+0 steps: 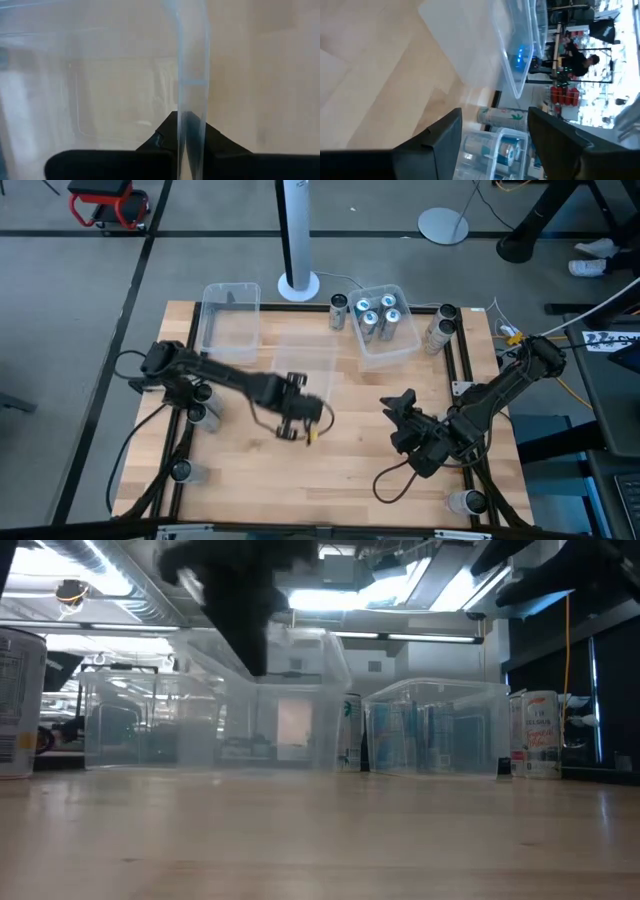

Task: Sort soda cans
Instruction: Move the bottom left transparent bin to the top center of the table

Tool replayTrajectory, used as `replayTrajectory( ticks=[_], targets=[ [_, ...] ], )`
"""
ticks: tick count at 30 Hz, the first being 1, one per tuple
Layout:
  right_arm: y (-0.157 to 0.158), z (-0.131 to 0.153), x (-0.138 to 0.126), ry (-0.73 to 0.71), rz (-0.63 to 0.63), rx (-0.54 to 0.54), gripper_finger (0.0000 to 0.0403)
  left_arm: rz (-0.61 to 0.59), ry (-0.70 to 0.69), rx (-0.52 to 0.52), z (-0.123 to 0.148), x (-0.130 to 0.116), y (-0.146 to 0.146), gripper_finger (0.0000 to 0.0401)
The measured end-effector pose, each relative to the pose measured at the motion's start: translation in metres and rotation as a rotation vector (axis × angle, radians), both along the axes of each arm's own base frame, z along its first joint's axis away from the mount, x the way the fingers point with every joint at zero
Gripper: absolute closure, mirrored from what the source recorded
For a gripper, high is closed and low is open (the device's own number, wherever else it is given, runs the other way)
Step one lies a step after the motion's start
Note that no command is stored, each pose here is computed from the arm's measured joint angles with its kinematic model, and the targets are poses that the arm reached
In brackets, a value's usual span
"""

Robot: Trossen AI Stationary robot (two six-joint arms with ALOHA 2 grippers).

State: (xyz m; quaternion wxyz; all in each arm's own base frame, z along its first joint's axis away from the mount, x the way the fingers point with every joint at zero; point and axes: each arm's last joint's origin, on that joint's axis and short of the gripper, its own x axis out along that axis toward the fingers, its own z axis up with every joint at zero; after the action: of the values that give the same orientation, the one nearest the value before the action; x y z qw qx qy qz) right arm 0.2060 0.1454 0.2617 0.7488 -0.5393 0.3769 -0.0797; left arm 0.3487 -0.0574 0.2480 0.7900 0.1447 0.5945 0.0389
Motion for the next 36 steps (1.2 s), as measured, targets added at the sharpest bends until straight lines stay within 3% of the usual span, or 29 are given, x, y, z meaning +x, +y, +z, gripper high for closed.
replayTrajectory(
  ticks=[5, 11, 17, 28, 36],
  targets=[
    [0.000, 0.000, 0.000, 0.026, 0.021, -0.035, 0.0178, 0.105, 0.014, -0.009, 0.000, 0.004, 0.044, 0.0379],
    [-0.004, 0.000, 0.002, 0.029, 0.011, -0.071, 0.0178, 0.085, -0.026, -0.025, 0.001, 0.010, 0.094, 0.0390],
    [-0.004, 0.000, 0.002, 0.041, 0.017, -0.060, 0.0178, 0.156, 0.000, -0.072, -0.001, 0.000, 0.136, 0.0369],
    [-0.011, 0.000, 0.007, 0.057, -0.007, -0.078, 0.0178, 0.194, 0.005, -0.057, -0.001, -0.008, 0.170, 0.0379],
    [-0.019, 0.000, 0.012, 0.071, -0.030, -0.091, 0.0178, 0.219, 0.008, -0.063, -0.001, -0.011, 0.175, 0.0301]
  ],
)
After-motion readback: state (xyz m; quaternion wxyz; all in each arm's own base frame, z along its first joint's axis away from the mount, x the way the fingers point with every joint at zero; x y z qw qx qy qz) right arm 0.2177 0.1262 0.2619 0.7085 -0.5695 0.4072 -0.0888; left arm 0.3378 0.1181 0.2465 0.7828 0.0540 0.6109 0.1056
